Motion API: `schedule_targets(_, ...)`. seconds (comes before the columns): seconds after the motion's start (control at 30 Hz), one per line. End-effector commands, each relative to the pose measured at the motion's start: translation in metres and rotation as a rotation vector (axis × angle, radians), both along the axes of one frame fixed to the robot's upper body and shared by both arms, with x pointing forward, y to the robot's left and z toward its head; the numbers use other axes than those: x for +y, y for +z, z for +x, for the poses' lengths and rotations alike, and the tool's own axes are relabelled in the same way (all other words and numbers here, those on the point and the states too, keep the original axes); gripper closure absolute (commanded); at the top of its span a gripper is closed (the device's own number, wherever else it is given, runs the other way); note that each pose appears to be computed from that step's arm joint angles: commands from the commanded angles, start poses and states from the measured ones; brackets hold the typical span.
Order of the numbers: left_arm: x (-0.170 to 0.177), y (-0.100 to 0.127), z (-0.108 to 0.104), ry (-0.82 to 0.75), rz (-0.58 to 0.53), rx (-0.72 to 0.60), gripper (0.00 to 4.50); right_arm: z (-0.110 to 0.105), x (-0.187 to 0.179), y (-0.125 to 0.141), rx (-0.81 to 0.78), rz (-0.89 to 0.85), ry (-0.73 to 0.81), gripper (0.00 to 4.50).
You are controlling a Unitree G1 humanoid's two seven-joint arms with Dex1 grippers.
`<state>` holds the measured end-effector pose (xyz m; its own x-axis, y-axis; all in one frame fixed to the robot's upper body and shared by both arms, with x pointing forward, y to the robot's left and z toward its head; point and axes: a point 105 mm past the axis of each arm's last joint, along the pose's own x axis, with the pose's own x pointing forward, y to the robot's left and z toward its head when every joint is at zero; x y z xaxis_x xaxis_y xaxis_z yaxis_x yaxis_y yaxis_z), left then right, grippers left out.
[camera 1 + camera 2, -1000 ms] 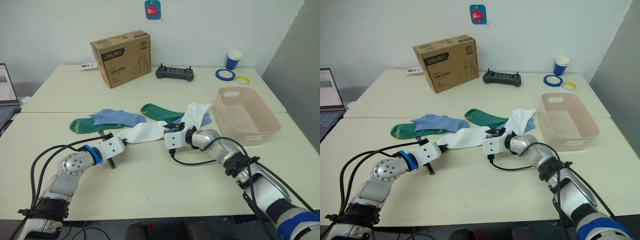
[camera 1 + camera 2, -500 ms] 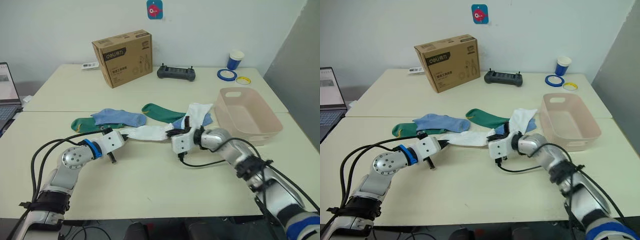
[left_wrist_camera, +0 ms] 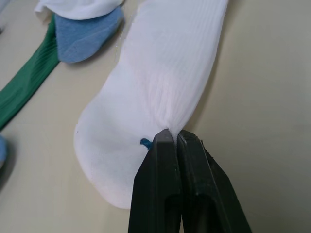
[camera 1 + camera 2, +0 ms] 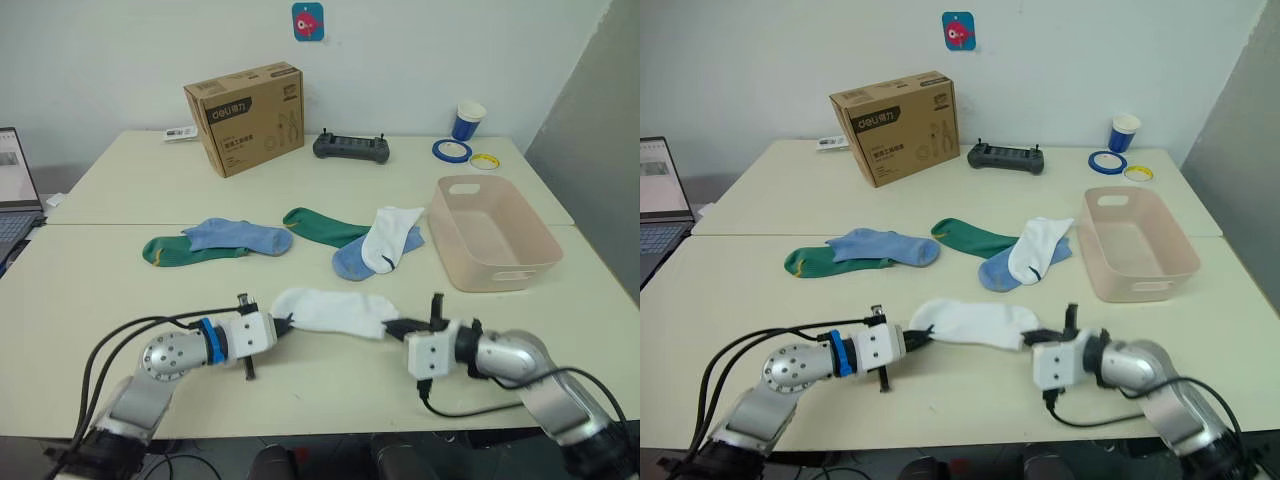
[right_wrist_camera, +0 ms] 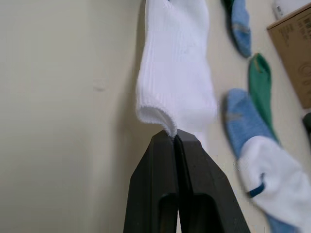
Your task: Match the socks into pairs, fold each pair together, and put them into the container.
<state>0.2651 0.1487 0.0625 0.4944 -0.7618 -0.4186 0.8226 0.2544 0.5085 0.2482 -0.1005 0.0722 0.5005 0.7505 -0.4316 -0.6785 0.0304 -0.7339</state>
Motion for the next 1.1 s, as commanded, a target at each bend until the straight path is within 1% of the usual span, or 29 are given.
schedule_targets(0.03, -0.010, 0.003, -0.009, -0.053, 0.001, 0.023, 4.50, 0.000, 0.001, 0.019, -0.054, 0.035, -0.011, 4.47)
schedule_targets(0.1, -0.010, 0.006, -0.006, -0.045, -0.001, 0.028, 4.50, -0.001, 0.000, 0.018, -0.043, 0.039, -0.012, 4.47)
schedule_targets(0.13, -0.010, 0.008, -0.006, -0.044, -0.004, 0.039, 4.07, -0.002, -0.001, 0.018, -0.035, 0.037, -0.010, 4.03)
schedule_targets(0.17, -0.010, 0.010, -0.006, -0.042, -0.004, 0.044, 3.86, -0.003, -0.002, 0.017, -0.033, 0.034, -0.007, 3.80)
schedule_targets(0.2, -0.009, 0.011, -0.006, -0.040, -0.002, 0.043, 3.57, -0.004, -0.002, 0.017, -0.028, 0.034, -0.003, 3.48)
schedule_targets(0.3, -0.002, 0.015, -0.005, -0.035, 0.004, 0.041, 2.66, -0.008, -0.003, 0.017, -0.019, 0.033, 0.014, 2.43)
schedule_targets(0.33, 0.001, 0.016, -0.004, -0.033, 0.006, 0.039, 2.31, -0.009, -0.003, 0.017, -0.019, 0.033, 0.021, 2.01)
schedule_targets(0.37, 0.007, 0.017, -0.002, -0.045, 0.026, 0.019, 2.00, -0.010, -0.002, 0.018, -0.028, 0.027, 0.038, 1.71)
schedule_targets(0.4, 0.011, 0.019, 0.000, -0.063, 0.041, -0.002, 1.66, -0.011, -0.001, 0.017, -0.032, 0.019, 0.056, 1.30)
schedule_targets(0.47, 0.015, 0.022, 0.004, -0.090, 0.046, -0.038, 1.04, -0.014, 0.002, 0.015, -0.037, -0.013, 0.098, 0.65)
schedule_targets(0.57, 0.012, 0.023, 0.009, -0.137, 0.052, -0.071, 0.11, -0.012, 0.005, 0.014, -0.055, -0.036, 0.132, 0.64)
schedule_targets(0.7, 0.004, 0.015, 0.011, -0.213, 0.087, -0.071, 0.11, -0.007, 0.012, 0.010, -0.074, -0.071, 0.172, 0.64)
schedule_targets(0.9, 0.000, 0.012, 0.017, -0.240, 0.112, -0.071, 0.11, -0.003, 0.020, 0.011, -0.086, -0.073, 0.201, 0.64)
schedule_targets(0.97, 0.002, 0.011, 0.019, -0.233, 0.117, -0.067, 0.51, -0.003, 0.019, 0.010, -0.082, -0.077, 0.205, 1.03)
schedule_targets(1.03, 0.004, 0.010, 0.021, -0.226, 0.124, -0.061, 1.04, -0.002, 0.018, 0.010, -0.077, -0.073, 0.202, 1.62)
schedule_targets(1.1, 0.003, 0.010, 0.021, -0.226, 0.120, -0.064, 1.70, -0.002, 0.016, 0.012, -0.082, -0.071, 0.201, 2.38)
